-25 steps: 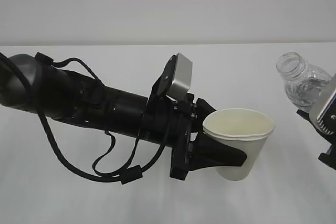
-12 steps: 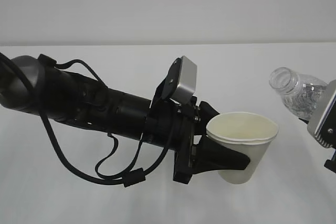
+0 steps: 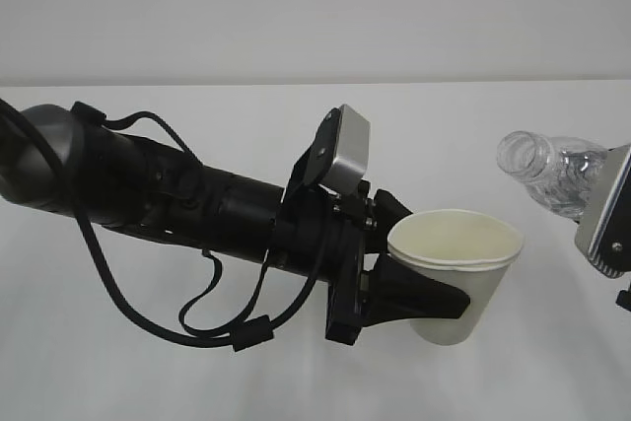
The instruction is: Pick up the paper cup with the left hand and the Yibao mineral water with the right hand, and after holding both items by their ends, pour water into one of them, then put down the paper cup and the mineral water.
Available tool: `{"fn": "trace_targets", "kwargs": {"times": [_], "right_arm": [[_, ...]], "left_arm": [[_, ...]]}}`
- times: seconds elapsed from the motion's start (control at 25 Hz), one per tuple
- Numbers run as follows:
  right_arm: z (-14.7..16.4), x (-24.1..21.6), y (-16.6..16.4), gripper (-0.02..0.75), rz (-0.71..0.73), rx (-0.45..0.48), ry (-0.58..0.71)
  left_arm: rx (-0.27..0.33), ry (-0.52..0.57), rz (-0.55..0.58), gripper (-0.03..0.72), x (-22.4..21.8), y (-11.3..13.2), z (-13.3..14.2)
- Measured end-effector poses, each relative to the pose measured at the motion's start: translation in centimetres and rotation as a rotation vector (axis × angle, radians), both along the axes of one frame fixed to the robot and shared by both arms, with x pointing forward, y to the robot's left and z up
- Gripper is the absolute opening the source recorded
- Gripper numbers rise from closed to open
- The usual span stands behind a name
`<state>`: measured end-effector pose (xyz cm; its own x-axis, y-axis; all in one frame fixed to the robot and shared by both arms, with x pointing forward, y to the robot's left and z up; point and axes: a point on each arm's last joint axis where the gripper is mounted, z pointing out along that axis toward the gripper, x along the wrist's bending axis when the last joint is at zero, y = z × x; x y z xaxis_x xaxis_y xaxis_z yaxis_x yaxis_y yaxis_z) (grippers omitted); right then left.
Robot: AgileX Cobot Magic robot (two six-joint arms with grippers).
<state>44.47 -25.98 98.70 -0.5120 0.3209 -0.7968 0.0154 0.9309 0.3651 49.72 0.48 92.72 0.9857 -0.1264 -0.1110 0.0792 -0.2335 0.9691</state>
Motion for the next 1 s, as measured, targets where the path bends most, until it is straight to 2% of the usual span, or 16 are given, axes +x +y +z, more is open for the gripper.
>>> {"fn": "trace_targets", "kwargs": {"times": [1.0], "right_arm": [[0.11,0.08,-0.01,0.41,0.074,-0.137,-0.018]], "left_arm": [[0.0,0.003,0.001,0.421,0.01,0.0,0.0]]}}
